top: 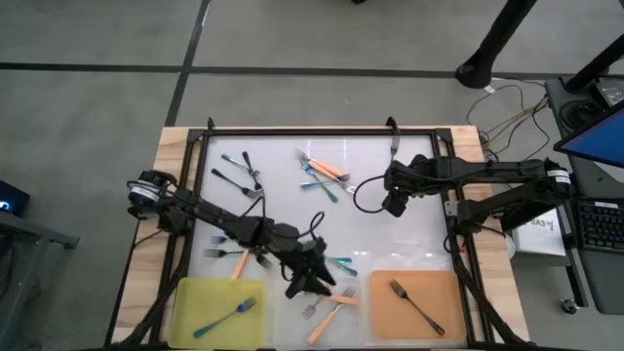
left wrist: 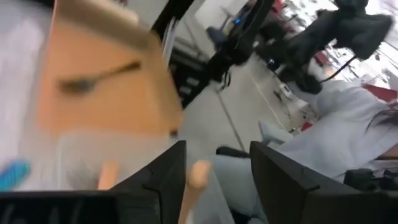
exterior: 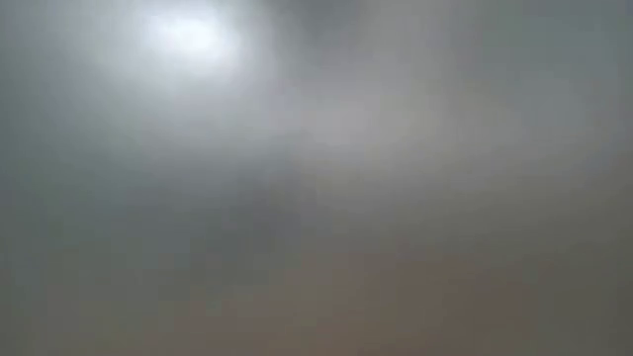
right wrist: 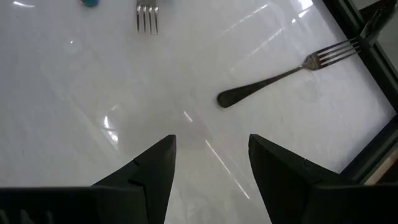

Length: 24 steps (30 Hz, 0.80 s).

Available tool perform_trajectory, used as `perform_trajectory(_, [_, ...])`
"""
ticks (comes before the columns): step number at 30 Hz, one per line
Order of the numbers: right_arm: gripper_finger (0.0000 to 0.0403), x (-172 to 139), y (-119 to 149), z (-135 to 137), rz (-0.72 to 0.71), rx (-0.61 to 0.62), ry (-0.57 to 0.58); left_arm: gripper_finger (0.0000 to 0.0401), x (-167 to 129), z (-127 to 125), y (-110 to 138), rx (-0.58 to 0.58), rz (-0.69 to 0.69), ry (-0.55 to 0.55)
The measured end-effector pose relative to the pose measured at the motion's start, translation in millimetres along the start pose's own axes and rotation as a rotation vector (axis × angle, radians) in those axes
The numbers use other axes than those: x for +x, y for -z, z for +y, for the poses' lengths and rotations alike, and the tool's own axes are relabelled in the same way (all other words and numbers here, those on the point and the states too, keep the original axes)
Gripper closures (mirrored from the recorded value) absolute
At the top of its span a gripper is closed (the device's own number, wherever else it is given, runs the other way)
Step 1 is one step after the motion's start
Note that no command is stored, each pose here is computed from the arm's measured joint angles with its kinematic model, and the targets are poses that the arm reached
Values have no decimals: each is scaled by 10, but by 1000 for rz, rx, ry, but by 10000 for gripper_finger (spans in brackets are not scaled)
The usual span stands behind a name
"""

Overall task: Sort silverware by color (type)
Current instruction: Put the orange fork into the transparent bin, then put the black spoon into the orange bin

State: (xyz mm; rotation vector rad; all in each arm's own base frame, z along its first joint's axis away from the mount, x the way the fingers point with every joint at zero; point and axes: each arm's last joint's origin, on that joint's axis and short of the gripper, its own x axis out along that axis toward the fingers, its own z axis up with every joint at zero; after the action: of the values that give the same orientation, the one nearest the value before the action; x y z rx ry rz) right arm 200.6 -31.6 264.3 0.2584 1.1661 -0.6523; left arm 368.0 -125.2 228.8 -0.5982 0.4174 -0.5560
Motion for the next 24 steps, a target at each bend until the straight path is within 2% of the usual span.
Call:
perform_trajectory(8, [211,0,0,0,0,-11,0,241,42,-148,-262,143,-19,32])
perform_trajectory(14, [211,3,-6,-14,-9,15,21,241,59,-213,-365,125,50,-9])
perform_trajectory(17, [211,37,-35,-59,-1,123,35,241,58,-240,-404,112,105,-88])
perform_trajectory(21, [211,182,-130,-198,39,231,82,241,60,-280,-470,132,8,-306])
perform_trajectory(24, [211,367,-235,-350,94,325,87,241,22,-335,-535,199,-23,-332])
